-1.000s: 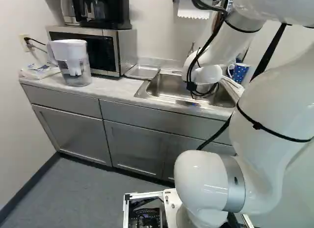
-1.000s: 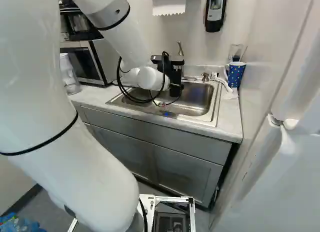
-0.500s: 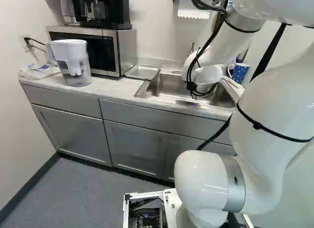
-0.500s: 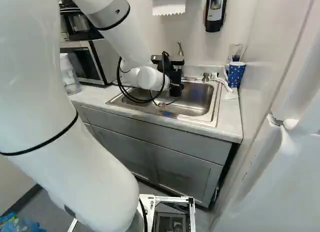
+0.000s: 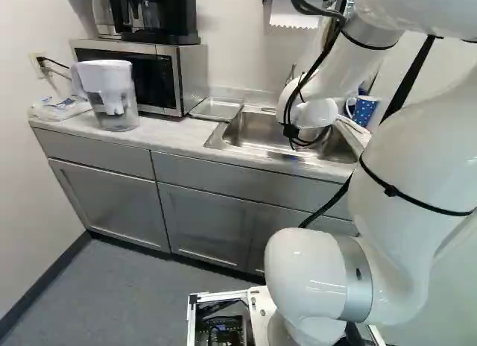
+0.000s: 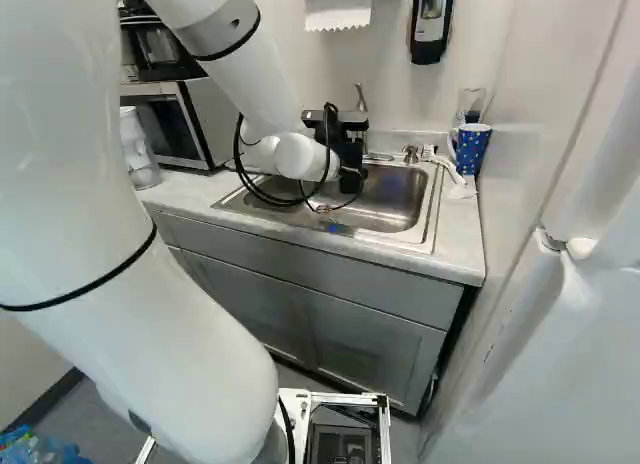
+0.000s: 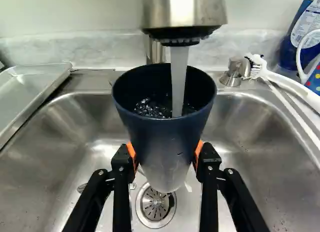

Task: Rinse the cup and place it in the tray

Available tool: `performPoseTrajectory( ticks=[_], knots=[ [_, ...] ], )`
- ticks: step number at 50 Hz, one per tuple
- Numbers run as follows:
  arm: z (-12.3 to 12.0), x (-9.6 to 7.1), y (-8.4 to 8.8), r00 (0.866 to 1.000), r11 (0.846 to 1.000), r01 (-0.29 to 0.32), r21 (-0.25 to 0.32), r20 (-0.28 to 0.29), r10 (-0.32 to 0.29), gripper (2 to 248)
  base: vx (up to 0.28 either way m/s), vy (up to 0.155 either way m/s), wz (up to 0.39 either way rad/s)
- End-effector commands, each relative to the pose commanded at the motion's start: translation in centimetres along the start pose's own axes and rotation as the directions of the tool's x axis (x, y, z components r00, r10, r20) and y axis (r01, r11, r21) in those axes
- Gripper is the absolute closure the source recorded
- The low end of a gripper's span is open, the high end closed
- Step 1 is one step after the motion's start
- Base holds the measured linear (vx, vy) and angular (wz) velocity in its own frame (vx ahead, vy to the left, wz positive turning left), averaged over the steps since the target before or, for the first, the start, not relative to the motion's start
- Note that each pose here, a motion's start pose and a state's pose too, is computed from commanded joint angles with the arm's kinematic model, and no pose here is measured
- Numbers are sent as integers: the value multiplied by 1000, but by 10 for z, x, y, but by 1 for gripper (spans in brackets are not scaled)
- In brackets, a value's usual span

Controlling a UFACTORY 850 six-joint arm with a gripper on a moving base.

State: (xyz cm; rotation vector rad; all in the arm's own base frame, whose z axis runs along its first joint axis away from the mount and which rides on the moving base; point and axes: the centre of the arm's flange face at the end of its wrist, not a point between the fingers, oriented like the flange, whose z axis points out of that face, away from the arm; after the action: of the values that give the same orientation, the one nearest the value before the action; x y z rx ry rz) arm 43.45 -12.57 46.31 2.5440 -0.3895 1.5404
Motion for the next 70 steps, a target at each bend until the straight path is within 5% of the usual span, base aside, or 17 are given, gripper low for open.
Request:
performPoseTrajectory(
  ticks=[70],
  knots=[
    [0, 0, 0, 1000, 1000, 0, 0, 0, 0, 126, 0, 0, 0]
  ],
)
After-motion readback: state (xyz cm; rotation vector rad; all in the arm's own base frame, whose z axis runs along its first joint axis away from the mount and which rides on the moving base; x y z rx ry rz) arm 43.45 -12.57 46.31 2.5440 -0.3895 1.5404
